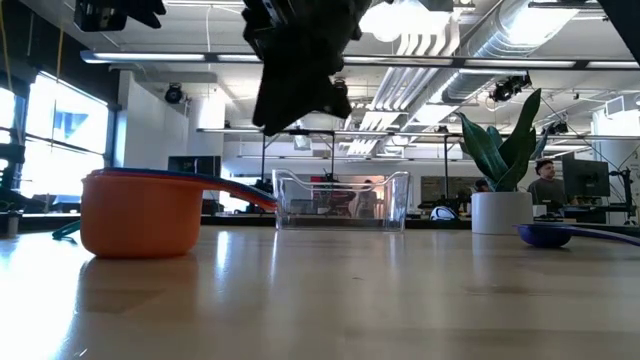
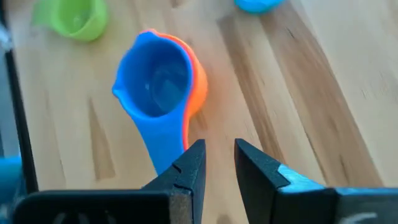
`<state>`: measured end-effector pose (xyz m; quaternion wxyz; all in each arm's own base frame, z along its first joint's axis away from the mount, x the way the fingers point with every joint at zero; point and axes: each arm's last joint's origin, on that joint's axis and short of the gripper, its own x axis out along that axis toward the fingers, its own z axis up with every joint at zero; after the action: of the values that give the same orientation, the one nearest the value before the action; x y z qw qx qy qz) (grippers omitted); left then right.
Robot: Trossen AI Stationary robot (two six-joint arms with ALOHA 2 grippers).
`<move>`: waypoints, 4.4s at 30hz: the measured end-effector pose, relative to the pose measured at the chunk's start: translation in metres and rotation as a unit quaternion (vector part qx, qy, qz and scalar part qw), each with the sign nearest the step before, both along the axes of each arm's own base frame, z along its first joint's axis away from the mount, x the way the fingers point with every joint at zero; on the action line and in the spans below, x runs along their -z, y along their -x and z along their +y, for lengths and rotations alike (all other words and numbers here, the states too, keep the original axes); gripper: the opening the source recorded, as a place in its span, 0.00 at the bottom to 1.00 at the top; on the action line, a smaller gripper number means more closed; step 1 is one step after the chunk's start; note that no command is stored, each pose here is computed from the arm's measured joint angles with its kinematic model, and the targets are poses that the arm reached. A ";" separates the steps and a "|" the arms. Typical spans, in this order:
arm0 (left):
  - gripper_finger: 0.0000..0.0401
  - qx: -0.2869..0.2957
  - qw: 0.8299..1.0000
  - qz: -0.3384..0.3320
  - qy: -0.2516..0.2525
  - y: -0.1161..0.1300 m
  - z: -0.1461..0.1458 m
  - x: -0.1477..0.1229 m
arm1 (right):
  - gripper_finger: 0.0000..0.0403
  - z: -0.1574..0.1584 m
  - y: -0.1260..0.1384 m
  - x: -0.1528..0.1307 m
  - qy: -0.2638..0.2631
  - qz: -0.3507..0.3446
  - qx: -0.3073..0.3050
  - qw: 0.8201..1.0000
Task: Nest measuring cups in basket
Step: Stack the yellow measuring cup on top of the blue measuring cup
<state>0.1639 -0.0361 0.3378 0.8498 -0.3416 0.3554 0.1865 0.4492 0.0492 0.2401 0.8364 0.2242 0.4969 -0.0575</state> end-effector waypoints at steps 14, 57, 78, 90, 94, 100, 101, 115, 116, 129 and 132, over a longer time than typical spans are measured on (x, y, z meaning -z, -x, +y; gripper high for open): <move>0.17 0.124 0.992 0.008 -0.026 0.003 -0.013 0.000 | 0.19 0.068 0.059 -0.001 -0.023 0.206 0.213 0.955; 0.17 0.176 0.983 0.006 -0.046 0.005 -0.019 0.000 | 0.35 0.134 0.223 0.039 -0.014 0.319 0.526 0.789; 0.17 0.135 0.990 0.002 -0.041 0.004 -0.018 0.000 | 0.35 0.128 0.249 0.075 -0.018 0.373 0.550 0.747; 0.17 0.135 0.990 0.003 -0.041 0.004 -0.018 0.000 | 0.09 0.128 0.248 0.090 -0.047 0.365 0.530 0.764; 0.17 0.135 0.990 0.003 -0.041 0.004 -0.018 0.000 | 0.03 0.130 0.243 0.086 -0.054 0.349 0.519 0.779; 0.17 0.136 0.990 0.003 -0.041 0.004 -0.018 0.000 | 0.01 0.133 0.227 0.070 -0.072 0.318 0.482 0.813; 0.17 0.136 0.990 0.003 -0.042 0.004 -0.018 0.000 | 0.01 0.133 0.223 0.066 -0.076 0.308 0.478 0.819; 0.17 0.148 0.989 0.006 -0.028 0.005 -0.019 0.000 | 0.00 0.104 0.159 0.007 -0.044 0.147 0.316 0.936; 0.17 0.148 0.989 0.006 -0.028 0.005 -0.019 0.000 | 0.00 0.100 0.153 0.004 -0.037 0.139 0.303 0.942; 0.17 0.079 0.996 0.004 0.028 0.004 -0.019 0.000 | 0.00 0.073 0.074 0.025 0.102 0.143 -0.018 0.984; 0.17 0.057 0.998 0.003 0.041 0.004 -0.019 0.000 | 0.00 0.076 0.063 0.041 0.111 0.160 -0.086 0.977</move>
<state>0.1596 -0.0547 0.3381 0.8436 -0.3545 0.3838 0.1241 0.3867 0.1253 0.1993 0.7679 0.0743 0.6318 -0.0756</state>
